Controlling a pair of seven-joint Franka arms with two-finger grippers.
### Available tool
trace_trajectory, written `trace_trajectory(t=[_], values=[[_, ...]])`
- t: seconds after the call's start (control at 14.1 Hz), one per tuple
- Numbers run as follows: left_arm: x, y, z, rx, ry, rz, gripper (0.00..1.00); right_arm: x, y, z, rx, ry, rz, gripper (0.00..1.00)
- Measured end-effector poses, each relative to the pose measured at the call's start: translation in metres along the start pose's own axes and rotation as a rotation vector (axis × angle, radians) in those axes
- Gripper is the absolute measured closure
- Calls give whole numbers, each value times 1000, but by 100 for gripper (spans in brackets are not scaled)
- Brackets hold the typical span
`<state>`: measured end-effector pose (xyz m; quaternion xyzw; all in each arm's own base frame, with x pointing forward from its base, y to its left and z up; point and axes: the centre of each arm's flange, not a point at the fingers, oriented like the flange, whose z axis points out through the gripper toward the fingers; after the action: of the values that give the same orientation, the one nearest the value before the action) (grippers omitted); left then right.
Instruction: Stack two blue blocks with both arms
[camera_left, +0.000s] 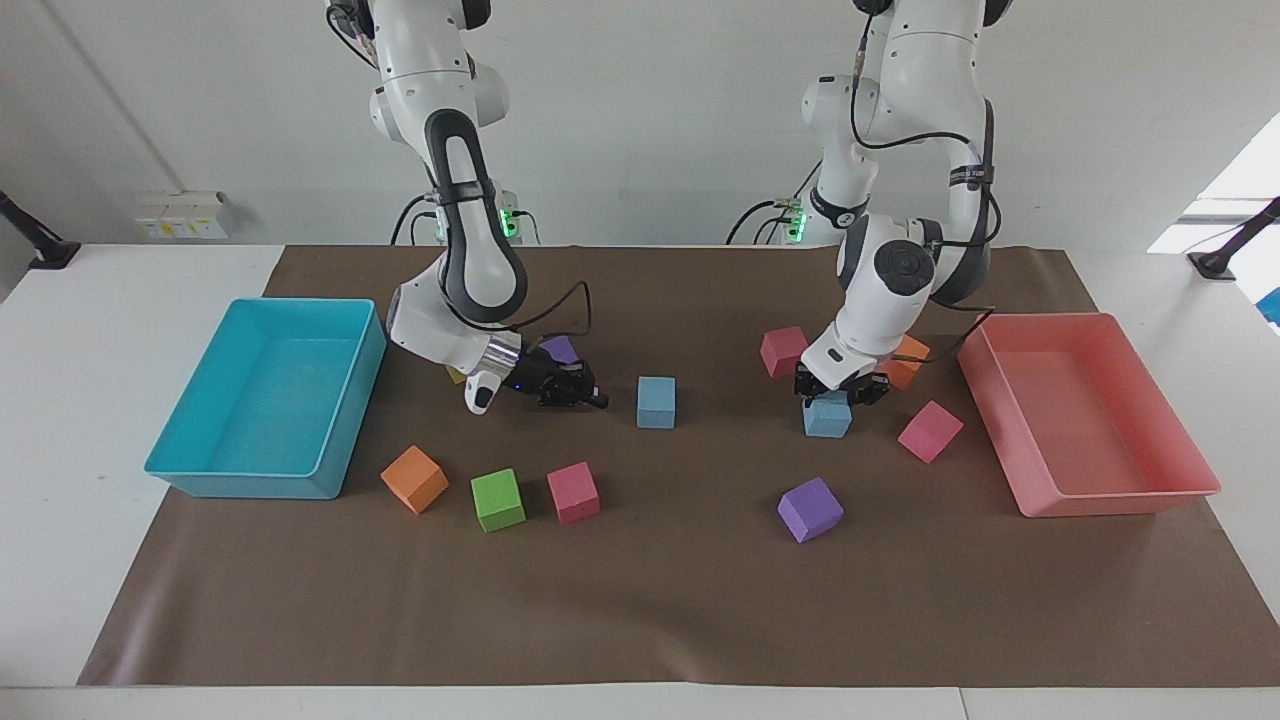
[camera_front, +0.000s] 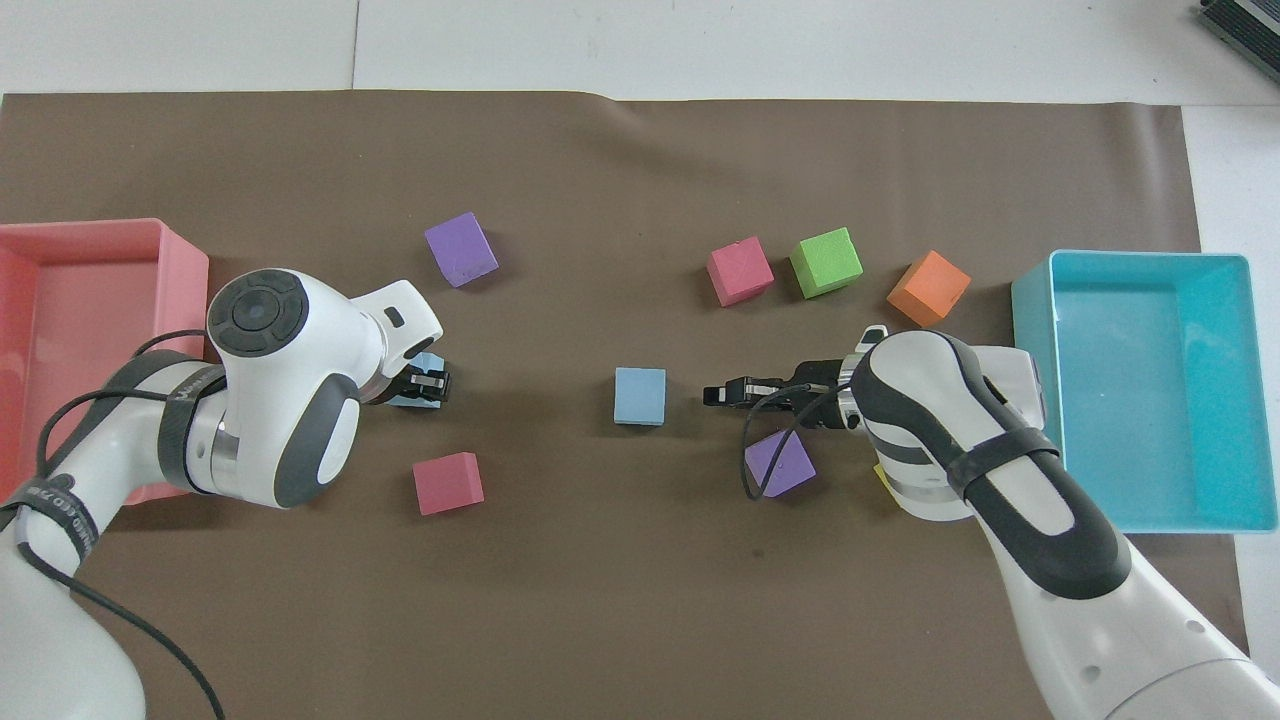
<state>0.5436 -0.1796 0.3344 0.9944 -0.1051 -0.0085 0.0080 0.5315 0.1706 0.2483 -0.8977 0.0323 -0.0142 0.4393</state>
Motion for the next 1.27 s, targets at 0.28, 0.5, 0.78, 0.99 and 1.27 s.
trace_trajectory(t=[0.28, 0.5, 0.78, 0.99, 1.27], values=[[8, 23, -49, 0, -9, -21, 41, 0, 0, 0, 0, 0, 0, 99], [13, 56, -82, 0, -2, -52, 41, 0, 0, 0, 0, 0, 0, 99], [11, 138, -110, -20, 51, -84, 41, 0, 0, 0, 0, 0, 0, 99], [6, 196, -114, -20, 42, -108, 41, 0, 0, 0, 0, 0, 0, 99], [21, 237, -103, -24, 46, -131, 41, 0, 0, 0, 0, 0, 0, 99]])
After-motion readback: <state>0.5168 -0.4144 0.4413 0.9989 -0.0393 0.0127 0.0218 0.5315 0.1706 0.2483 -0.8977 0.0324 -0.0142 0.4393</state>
